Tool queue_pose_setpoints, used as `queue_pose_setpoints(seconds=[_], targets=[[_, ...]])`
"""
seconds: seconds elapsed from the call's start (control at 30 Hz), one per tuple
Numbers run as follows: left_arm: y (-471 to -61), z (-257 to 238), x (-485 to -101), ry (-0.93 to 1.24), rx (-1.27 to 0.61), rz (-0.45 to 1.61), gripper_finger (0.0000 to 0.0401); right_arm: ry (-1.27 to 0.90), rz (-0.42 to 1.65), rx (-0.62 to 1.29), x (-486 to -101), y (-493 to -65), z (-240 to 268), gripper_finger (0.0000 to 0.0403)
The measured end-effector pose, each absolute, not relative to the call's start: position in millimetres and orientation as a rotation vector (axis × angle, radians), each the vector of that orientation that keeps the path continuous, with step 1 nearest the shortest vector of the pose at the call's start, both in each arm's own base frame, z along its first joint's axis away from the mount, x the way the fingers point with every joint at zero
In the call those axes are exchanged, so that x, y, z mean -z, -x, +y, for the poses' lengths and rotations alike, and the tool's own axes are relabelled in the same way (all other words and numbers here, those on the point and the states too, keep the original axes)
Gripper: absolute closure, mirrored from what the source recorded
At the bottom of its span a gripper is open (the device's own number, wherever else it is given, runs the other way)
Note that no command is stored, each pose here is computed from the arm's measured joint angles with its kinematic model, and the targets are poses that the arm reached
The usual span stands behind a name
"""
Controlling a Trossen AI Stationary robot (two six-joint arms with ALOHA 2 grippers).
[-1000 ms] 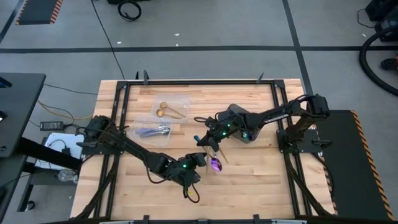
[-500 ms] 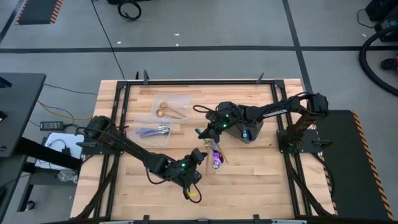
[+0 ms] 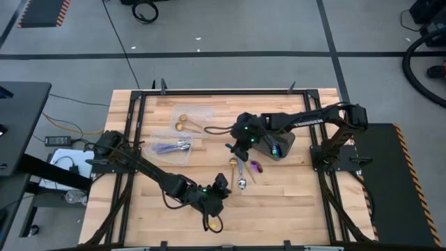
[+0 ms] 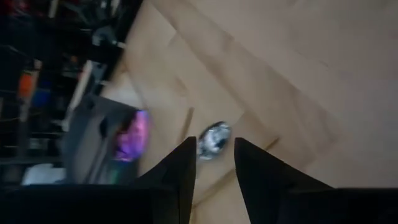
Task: Sort silverware by color (type)
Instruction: Put the purple spoon into the black bin
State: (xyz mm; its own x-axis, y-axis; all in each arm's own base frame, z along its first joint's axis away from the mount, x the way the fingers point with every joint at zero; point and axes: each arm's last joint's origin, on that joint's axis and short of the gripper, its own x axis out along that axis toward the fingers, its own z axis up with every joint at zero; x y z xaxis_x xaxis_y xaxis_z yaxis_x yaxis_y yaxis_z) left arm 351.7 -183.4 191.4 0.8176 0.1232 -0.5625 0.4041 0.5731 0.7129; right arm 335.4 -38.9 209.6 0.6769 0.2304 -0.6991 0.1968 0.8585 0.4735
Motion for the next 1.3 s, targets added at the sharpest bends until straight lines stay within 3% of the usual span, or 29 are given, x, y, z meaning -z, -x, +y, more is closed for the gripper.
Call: queue_pose_setpoints(seconds=[0.37,0.73,1.3], targets=[[-339,-177,-165,-0.83,0.16,0.645,0.0285,-0.341,1.052,0.184,-237,-329,-41,0.0389],[-334,-178,-157,-0.783,0.175,0.602,0.0285,-0.336,1.172,0.266,-254,-319,-49,0.0389],[-334,-175,-157,-0.593,0.105,0.626,0.0285,-0.37,1.244,0.625,-249,-293,-96,0.0387]])
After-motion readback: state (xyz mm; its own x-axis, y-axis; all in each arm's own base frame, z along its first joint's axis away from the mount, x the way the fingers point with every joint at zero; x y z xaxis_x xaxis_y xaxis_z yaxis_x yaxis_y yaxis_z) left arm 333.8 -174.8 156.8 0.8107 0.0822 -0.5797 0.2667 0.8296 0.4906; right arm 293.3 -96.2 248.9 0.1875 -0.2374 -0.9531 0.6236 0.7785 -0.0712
